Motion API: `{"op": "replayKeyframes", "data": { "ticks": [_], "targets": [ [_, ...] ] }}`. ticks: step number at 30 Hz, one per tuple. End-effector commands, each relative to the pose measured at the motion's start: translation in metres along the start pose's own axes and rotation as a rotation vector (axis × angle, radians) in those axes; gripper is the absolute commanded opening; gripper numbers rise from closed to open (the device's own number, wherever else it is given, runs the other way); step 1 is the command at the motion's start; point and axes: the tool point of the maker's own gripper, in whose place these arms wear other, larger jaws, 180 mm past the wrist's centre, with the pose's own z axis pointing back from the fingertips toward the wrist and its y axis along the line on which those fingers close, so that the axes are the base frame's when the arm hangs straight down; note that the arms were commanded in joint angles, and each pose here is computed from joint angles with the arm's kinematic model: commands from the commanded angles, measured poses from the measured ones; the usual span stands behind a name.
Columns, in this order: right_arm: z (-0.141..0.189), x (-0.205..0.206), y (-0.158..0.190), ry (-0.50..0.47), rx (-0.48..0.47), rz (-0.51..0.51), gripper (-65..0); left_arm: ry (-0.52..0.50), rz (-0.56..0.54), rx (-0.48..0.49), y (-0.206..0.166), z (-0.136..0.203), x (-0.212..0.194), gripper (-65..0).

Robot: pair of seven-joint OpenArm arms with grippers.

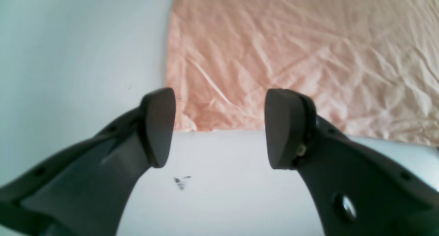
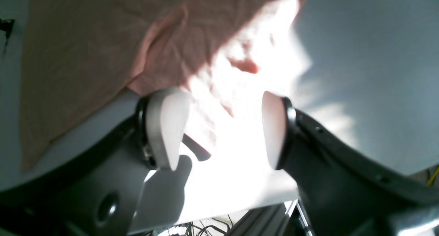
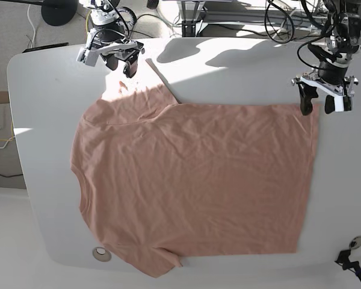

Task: Fold the T-shirt properly
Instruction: 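Lower both grippers to the shirt's shoulder corners near the collar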

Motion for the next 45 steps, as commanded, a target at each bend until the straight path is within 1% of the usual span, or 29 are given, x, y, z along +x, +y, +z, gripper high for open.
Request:
{"op": "replayKeyframes", "data": {
  "ticks": [1, 6, 8, 10, 15, 17, 19, 21, 25, 29, 35, 37, 38, 41, 42, 44, 45],
  "targets": [
    [0.004, 0.004, 0.0, 0.008, 0.022, -0.062, -29.5, -0.025, -0.007, -0.022, -0.004, -0.001, 0.012, -26.5],
    [0.008, 0.0, -0.007, 0.07, 0.03, -0.193, -29.5, -0.031, -0.006, -0.026, -0.006, -0.005, 0.019, -26.7],
    [0.009, -0.007, -0.005, 0.106, 0.038, -0.221, -29.5, -0.032, -0.008, -0.025, -0.006, -0.005, 0.019, -26.7],
    [0.01, -0.009, -0.004, 0.12, 0.044, -0.235, -29.5, -0.034, -0.009, -0.024, -0.006, -0.005, 0.019, -26.7],
    [0.006, -0.027, -0.016, 0.163, 0.017, -0.284, -29.5, -0.032, -0.009, -0.024, -0.006, -0.005, 0.019, -26.7],
    [0.003, -0.03, -0.018, 0.169, 0.013, -0.289, -29.5, -0.032, -0.014, -0.021, -0.005, -0.005, 0.019, -26.7],
    [-0.001, -0.034, -0.019, 0.178, 0.01, -0.299, -29.5, -0.03, -0.046, -0.002, -0.002, -0.005, 0.018, -26.7],
    [-0.007, -0.041, -0.012, 0.197, 0.033, -0.323, -29.5, -0.03, -0.065, 0.009, 0.0, -0.005, 0.018, -26.7],
    [-0.017, -0.047, -0.004, 0.218, 0.057, -0.356, -29.5, -0.03, -0.065, 0.009, 0.0, -0.005, 0.018, -26.7],
    [-0.028, -0.047, -0.002, 0.217, 0.066, -0.361, -29.5, -0.03, -0.065, 0.009, 0.0, -0.005, 0.018, -26.7],
    [-0.033, -0.046, -0.002, 0.217, 0.068, -0.361, -30.4, -0.03, -0.065, 0.009, 0.0, -0.005, 0.018, -26.7],
    [-0.033, -0.046, -0.001, 0.217, 0.07, -0.361, -36.0, -0.031, -0.066, 0.01, 0.0, -0.005, 0.019, -26.7],
    [-0.033, -0.046, -0.001, 0.217, 0.07, -0.361, -40.7, -0.031, -0.066, 0.01, 0.0, -0.005, 0.019, -26.7],
    [-0.033, -0.045, -0.001, 0.216, 0.072, -0.355, -60.0, -0.033, -0.065, 0.01, 0.0, -0.006, 0.02, -26.5],
    [-0.033, -0.045, -0.001, 0.216, 0.07, -0.357, -65.0, -0.042, -0.064, 0.009, 0.0, -0.007, 0.023, -26.5],
    [-0.033, -0.045, -0.002, 0.216, 0.069, -0.355, -65.0, -0.061, -0.062, 0.008, -0.001, -0.01, 0.031, -26.2],
    [-0.033, -0.045, -0.002, 0.216, 0.069, -0.355, -65.0, -0.053, -0.055, 0.013, 0.002, -0.012, 0.028, -26.2]
  ]
}}
